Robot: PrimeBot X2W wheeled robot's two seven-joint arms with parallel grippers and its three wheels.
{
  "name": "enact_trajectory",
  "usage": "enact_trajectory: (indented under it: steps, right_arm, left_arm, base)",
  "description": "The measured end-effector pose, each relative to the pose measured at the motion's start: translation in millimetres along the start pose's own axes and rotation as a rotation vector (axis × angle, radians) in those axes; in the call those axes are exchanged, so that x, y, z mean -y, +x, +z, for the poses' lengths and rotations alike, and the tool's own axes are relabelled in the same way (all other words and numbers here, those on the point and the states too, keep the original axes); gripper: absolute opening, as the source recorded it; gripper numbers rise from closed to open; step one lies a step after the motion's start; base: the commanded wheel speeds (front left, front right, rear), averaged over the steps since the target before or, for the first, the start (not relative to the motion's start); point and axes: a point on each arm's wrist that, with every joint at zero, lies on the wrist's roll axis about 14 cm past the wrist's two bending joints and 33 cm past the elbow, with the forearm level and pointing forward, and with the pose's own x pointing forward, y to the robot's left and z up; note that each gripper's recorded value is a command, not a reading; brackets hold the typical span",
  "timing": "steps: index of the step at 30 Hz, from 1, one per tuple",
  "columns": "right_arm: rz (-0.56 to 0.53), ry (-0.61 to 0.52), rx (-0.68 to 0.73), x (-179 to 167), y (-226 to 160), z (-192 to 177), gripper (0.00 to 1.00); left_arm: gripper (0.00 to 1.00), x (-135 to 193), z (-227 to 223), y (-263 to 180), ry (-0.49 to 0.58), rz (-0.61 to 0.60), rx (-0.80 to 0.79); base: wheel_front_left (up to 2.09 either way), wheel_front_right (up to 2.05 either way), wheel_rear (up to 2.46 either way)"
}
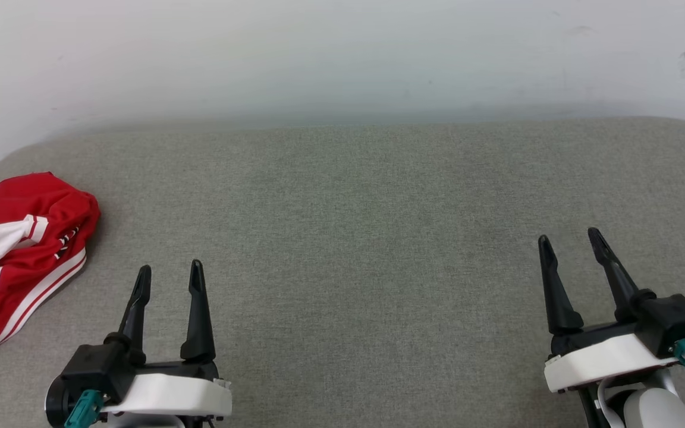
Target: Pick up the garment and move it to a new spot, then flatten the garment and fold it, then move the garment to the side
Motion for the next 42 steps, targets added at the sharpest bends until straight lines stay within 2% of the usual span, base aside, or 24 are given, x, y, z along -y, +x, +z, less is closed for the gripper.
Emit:
enact_trajectory:
  steps: [9,19,25,32,42]
  right_arm:
    - [-0.007,-0.014,-0.018,3,-5,-8,1.00]
    - [0.013,-0.074,-0.007,-1,-5,-6,1.00]
    - [0.027,-0.066,-0.003,-6,-2,-6,1.00]
    - [0.090,-0.041,-0.001,-28,3,-8,1.00]
    - [0.271,0.026,-0.035,-92,8,-22,1.00]
  left_arm:
    - [1.00,1,-16,-8,0.007,-0.059,-0.039]
    - [1.00,3,-20,-8,0.034,-0.078,-0.043]
    - [1.00,0,-18,-9,0.037,-0.070,-0.037]
    - [1.00,-15,-12,-16,0.049,-0.022,-0.026]
    - [1.00,-60,1,-46,0.100,0.121,-0.015]
  base:
    - [0.00,0.00,0.00]
    - [0.00,0.00,0.00]
    - [0.00,0.00,0.00]
    - [0.00,0.00,0.00]
    - [0.00,0.00,0.00]
